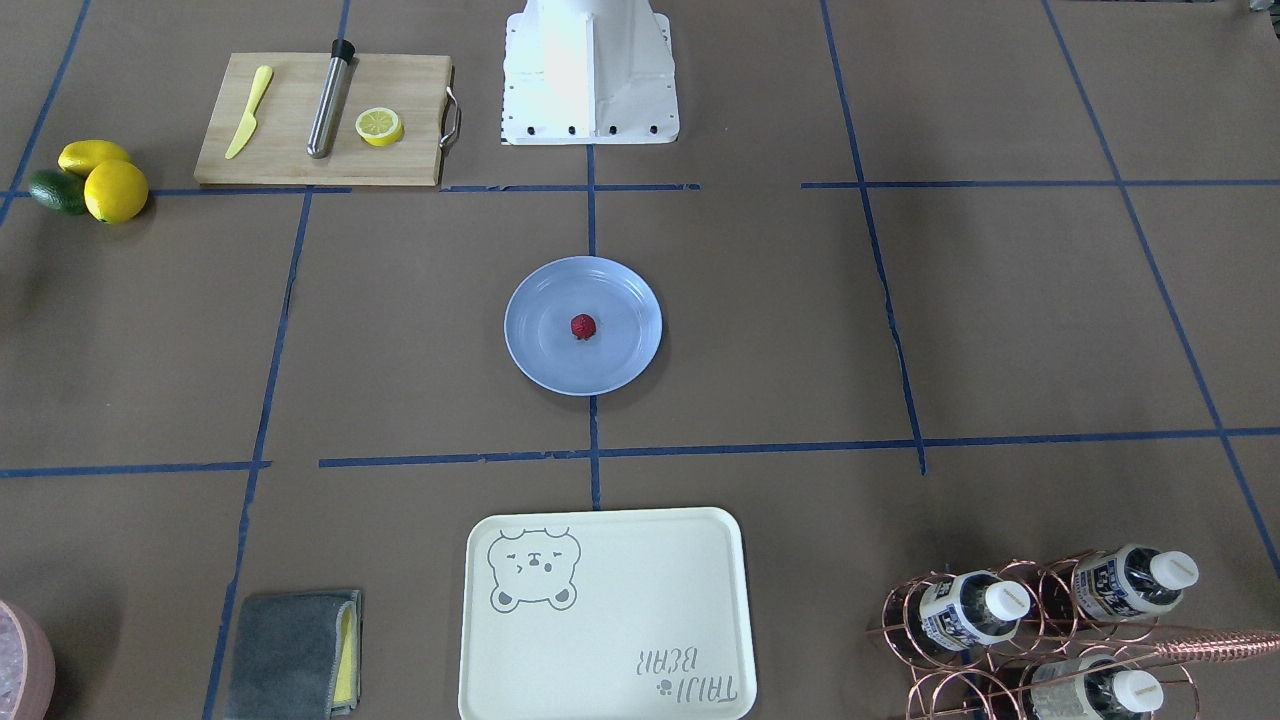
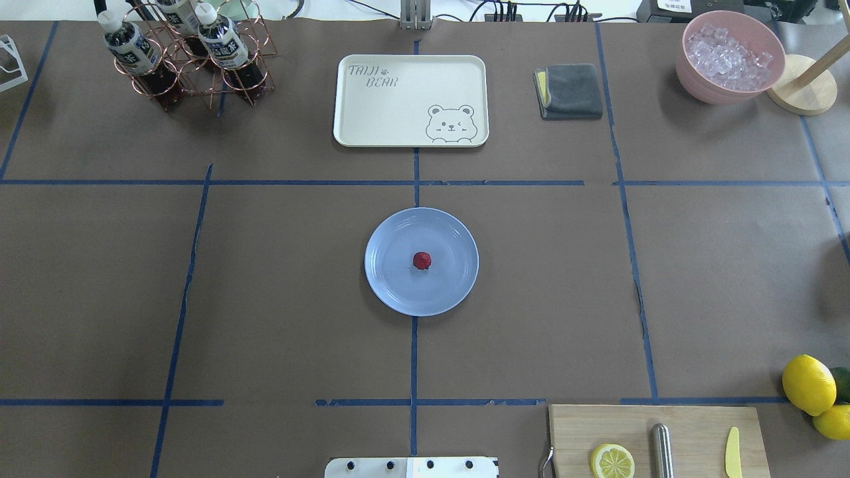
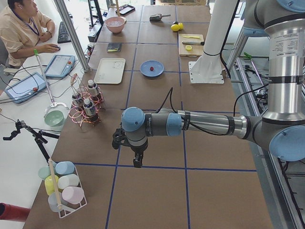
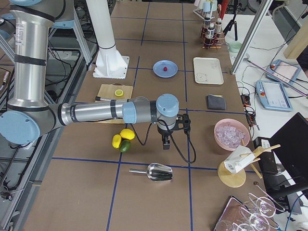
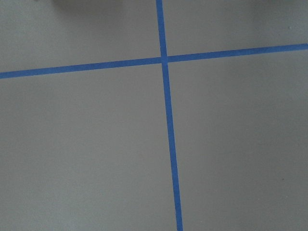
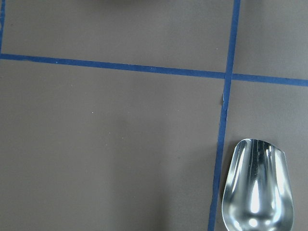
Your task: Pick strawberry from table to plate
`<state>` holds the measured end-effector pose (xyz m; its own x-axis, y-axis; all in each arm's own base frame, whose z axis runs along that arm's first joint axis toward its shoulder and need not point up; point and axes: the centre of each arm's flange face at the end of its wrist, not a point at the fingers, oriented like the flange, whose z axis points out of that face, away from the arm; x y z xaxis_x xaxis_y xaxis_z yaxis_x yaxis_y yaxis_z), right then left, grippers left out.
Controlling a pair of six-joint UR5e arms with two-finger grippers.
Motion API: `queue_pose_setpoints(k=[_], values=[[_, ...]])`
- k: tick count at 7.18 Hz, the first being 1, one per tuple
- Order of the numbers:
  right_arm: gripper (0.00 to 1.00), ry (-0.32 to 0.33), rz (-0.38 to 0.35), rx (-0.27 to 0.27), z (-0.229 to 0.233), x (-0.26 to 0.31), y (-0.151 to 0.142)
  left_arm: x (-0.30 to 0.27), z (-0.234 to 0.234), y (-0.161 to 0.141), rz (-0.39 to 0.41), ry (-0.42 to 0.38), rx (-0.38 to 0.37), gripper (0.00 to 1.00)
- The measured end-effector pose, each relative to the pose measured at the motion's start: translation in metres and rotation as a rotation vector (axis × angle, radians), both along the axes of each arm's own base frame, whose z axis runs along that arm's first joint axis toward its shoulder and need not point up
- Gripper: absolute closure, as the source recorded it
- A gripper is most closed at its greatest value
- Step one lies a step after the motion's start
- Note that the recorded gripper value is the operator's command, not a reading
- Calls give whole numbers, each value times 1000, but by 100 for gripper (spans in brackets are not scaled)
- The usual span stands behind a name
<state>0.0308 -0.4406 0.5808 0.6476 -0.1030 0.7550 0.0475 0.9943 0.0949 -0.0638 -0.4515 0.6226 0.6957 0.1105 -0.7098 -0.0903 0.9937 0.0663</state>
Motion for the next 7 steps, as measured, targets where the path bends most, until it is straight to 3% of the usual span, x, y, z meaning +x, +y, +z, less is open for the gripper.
queue_pose_setpoints(k=[7], values=[[0,2,-3,3,0,-1,0,0,16,-10,72,4,38,0]])
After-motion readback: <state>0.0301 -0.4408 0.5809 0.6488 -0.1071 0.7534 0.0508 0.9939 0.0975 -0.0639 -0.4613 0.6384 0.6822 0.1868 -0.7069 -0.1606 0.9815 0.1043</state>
